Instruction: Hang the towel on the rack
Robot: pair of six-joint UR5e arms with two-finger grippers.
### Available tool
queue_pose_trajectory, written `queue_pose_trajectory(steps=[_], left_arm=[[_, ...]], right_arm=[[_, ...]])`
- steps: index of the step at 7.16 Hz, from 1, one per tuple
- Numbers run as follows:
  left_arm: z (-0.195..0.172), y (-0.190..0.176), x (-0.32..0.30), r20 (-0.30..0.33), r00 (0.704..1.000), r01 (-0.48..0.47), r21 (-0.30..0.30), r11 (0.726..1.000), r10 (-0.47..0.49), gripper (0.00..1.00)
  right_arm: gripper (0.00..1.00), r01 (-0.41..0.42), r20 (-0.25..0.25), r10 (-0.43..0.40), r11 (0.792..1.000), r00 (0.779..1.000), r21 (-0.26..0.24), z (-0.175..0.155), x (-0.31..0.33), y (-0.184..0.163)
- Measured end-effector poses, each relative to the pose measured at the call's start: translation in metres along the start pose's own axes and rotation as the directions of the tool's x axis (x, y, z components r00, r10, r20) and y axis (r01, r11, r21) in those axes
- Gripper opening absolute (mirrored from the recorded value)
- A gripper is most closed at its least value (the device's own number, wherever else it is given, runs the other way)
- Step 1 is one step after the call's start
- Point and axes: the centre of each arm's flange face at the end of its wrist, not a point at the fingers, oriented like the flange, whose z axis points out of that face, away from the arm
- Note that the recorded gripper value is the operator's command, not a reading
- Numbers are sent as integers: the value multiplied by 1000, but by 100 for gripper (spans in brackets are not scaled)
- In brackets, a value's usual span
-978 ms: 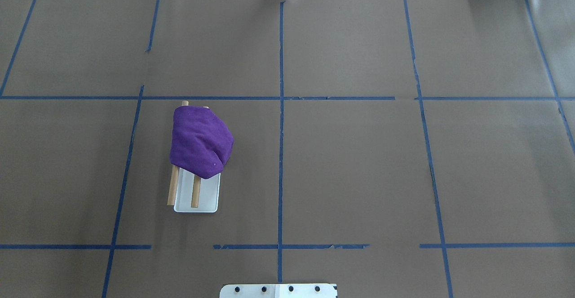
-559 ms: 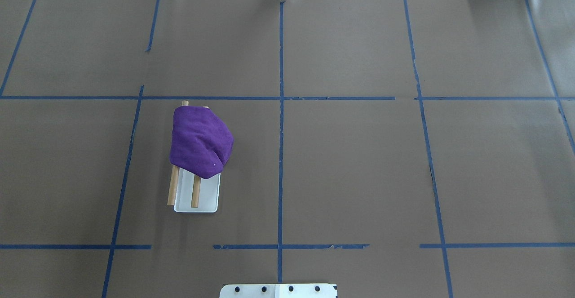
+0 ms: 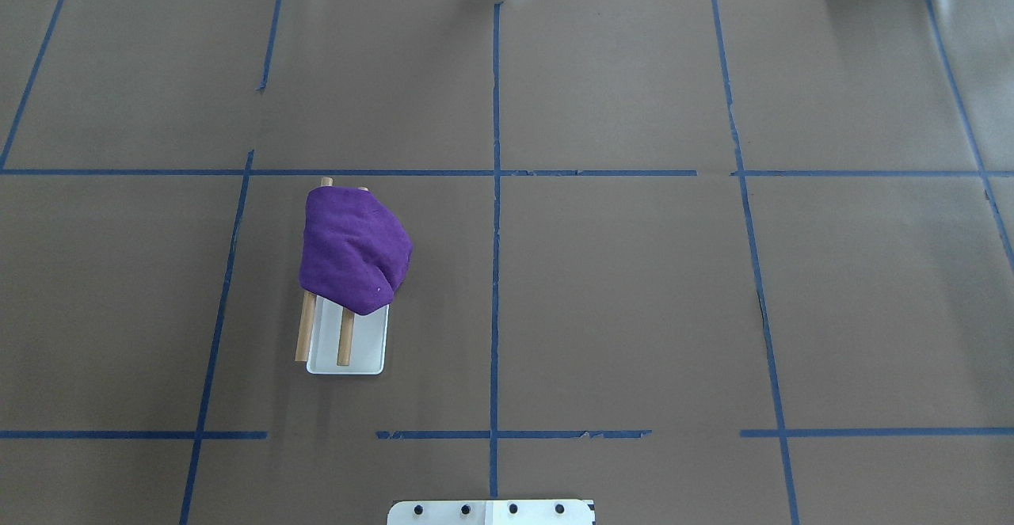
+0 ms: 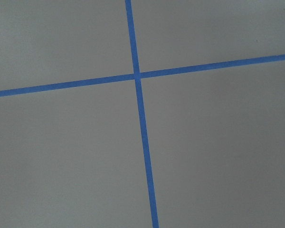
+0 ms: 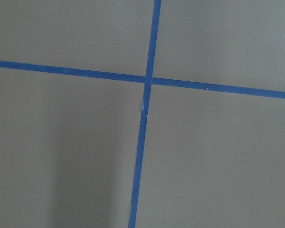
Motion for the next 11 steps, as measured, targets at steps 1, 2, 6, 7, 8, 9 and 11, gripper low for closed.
queue_pose_trajectory(steps=[1, 2, 6, 7, 8, 9, 11], left_arm=[[0, 0, 0, 0, 1000, 0, 0, 1000, 0, 100], [1, 0, 0, 0, 1000, 1, -1, 1000, -1, 100], [2, 0, -1, 0, 1000, 2, -3, 1000, -2, 100], [1, 0, -1, 0, 1000, 1, -3, 1000, -1, 100], [1, 0, -1, 0, 1000, 1, -2, 1000, -1, 100], [1, 0, -1, 0, 1000, 1, -2, 1000, -1, 100], [1, 0, 0, 0, 1000, 1, -2, 1000, -1, 100]], right_arm=[[100, 0, 0, 0, 1000, 1000, 0, 0, 0, 0], [100, 3, 0, -3, 1000, 1000, 1, 0, 0, 0], [100, 11, 4, -11, 1000, 1000, 9, -3, -3, -2], [100, 13, 12, -13, 1000, 1000, 11, -4, -5, -3], [100, 12, 21, -12, 1000, 1000, 12, -4, -6, -3], [100, 11, 25, -11, 1000, 1000, 12, -4, -6, -3], [100, 10, 29, -10, 1000, 1000, 12, -4, -7, -3]])
